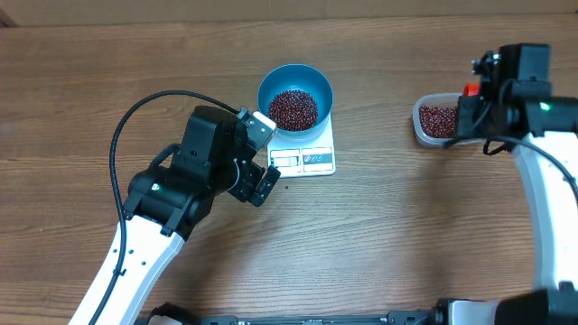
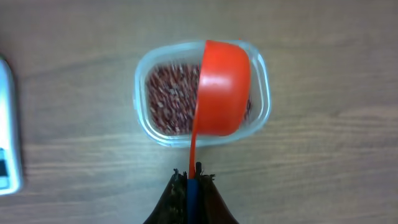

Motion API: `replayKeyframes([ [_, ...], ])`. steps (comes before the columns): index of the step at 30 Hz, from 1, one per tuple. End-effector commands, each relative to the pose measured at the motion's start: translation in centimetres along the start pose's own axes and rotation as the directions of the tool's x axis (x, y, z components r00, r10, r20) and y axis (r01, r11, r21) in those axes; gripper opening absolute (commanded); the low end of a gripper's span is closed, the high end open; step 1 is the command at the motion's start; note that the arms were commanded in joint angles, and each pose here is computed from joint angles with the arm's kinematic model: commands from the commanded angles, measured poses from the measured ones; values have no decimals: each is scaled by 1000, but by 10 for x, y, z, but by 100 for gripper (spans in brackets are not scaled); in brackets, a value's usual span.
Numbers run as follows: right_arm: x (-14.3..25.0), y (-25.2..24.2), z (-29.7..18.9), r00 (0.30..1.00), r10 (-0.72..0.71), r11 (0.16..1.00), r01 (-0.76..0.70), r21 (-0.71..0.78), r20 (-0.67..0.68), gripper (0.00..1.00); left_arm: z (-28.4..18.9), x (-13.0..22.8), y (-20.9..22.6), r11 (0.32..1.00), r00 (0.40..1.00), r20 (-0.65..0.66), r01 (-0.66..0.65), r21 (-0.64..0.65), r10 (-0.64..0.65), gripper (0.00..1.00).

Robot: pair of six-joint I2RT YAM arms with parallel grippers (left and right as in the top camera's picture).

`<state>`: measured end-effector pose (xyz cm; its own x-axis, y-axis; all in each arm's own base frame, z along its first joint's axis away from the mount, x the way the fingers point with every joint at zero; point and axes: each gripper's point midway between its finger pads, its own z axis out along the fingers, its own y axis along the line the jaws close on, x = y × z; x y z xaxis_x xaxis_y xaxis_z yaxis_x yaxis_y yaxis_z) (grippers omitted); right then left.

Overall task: Scoop item into bowl and weigh 150g on scale
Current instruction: 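Move empty scoop with right gripper back to bean tub, then scoop a third load of beans with right gripper and lift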

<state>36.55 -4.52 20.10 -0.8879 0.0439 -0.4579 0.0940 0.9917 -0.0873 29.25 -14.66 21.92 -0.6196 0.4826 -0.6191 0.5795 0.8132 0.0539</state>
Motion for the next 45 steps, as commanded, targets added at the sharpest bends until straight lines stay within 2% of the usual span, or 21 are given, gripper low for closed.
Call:
replayKeyframes([
  [1,5,-13,24,997,-4,997,10,82,-76,4,-8,-10,0,1000,999,39,-14,7,14,100],
  [11,19,-14,67,977,-69,988,95,123,-202,4,-8,-10,0,1000,999,39,-14,7,14,100],
  [21,21,-12,93,960,-122,962,177,208,-252,4,-8,-10,0,1000,999,39,-14,7,14,100],
  [25,20,0,96,950,-173,955,226,193,-259,4,-8,-10,0,1000,999,39,-14,7,14,100],
  [33,29,21,108,918,-259,944,306,122,-299,4,-8,-10,0,1000,999,39,-14,7,14,100],
  [40,31,51,111,930,-254,967,245,-64,-265,4,-8,-10,0,1000,999,39,-14,6,14,100],
  [45,30,55,112,947,-204,972,165,-170,-247,4,-8,-10,0,1000,999,39,-14,7,13,100],
])
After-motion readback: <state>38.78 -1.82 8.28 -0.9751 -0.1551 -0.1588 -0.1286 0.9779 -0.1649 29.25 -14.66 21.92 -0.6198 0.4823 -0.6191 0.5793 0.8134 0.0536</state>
